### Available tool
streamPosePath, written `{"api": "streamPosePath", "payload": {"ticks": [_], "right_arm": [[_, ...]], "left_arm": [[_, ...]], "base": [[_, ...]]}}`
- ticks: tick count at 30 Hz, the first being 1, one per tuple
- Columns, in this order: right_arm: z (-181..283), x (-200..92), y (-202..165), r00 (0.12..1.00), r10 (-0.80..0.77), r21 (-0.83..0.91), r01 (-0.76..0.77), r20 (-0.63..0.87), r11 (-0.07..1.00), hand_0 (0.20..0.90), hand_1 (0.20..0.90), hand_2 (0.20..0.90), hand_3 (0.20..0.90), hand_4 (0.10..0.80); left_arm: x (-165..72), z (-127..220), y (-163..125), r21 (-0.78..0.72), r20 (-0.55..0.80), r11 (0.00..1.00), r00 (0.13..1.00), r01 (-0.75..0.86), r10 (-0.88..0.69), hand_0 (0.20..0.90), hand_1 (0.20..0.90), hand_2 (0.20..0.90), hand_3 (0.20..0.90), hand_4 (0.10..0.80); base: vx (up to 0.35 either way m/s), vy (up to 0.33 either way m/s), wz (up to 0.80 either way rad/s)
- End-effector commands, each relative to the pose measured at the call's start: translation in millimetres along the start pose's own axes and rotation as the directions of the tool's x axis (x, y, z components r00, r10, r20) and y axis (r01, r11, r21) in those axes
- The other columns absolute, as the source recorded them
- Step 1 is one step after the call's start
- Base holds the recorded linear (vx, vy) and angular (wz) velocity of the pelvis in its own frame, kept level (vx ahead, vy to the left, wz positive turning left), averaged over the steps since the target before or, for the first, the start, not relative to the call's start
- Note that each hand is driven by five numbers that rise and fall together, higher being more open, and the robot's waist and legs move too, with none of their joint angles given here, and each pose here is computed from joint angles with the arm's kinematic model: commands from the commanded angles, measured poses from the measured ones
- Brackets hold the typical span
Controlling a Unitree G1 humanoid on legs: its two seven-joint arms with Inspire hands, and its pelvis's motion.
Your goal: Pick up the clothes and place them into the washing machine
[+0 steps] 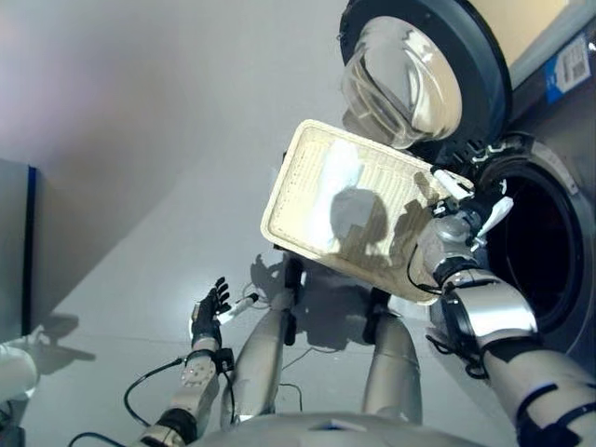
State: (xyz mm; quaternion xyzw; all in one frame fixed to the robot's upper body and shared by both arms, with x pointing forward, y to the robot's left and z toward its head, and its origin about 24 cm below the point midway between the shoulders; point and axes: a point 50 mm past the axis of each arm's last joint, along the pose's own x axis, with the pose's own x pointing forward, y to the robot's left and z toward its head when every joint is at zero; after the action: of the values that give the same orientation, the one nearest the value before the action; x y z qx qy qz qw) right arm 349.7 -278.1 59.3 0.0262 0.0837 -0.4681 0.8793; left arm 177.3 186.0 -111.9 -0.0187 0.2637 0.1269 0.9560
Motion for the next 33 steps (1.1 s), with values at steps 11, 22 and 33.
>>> {"api": "streamPosePath", "payload": {"ticks": [11, 22, 33], "right_arm": [[13, -29, 42, 0.983, 0.156, 0.064, -0.163, 0.1, 0.984, 0.9, 0.9, 0.9, 0.9, 0.8], [-3, -46, 53, 0.978, 0.2, 0.077, -0.204, 0.06, 0.976, 0.9, 0.9, 0.9, 0.9, 0.8], [-14, -38, 39, 0.993, 0.106, -0.049, -0.104, 0.042, 0.993, 0.9, 0.9, 0.9, 0.9, 0.8]], "left_arm": [[14, 54, 52, 0.11, 0.239, 0.982, 0.963, -0.153, 0.123, 0.9, 0.9, 0.9, 0.9, 0.8], [18, 67, 56, 0.131, 0.29, 0.973, 0.946, -0.188, 0.144, 0.9, 0.9, 0.9, 0.9, 0.8], [20, 70, 56, 0.142, 0.305, 0.965, 0.937, -0.221, 0.17, 0.9, 0.9, 0.9, 0.9, 0.8]], "base": [[0.057, -0.028, 0.24], [0.02, -0.005, 0.17], [0.013, 0.0, 0.02]]}}
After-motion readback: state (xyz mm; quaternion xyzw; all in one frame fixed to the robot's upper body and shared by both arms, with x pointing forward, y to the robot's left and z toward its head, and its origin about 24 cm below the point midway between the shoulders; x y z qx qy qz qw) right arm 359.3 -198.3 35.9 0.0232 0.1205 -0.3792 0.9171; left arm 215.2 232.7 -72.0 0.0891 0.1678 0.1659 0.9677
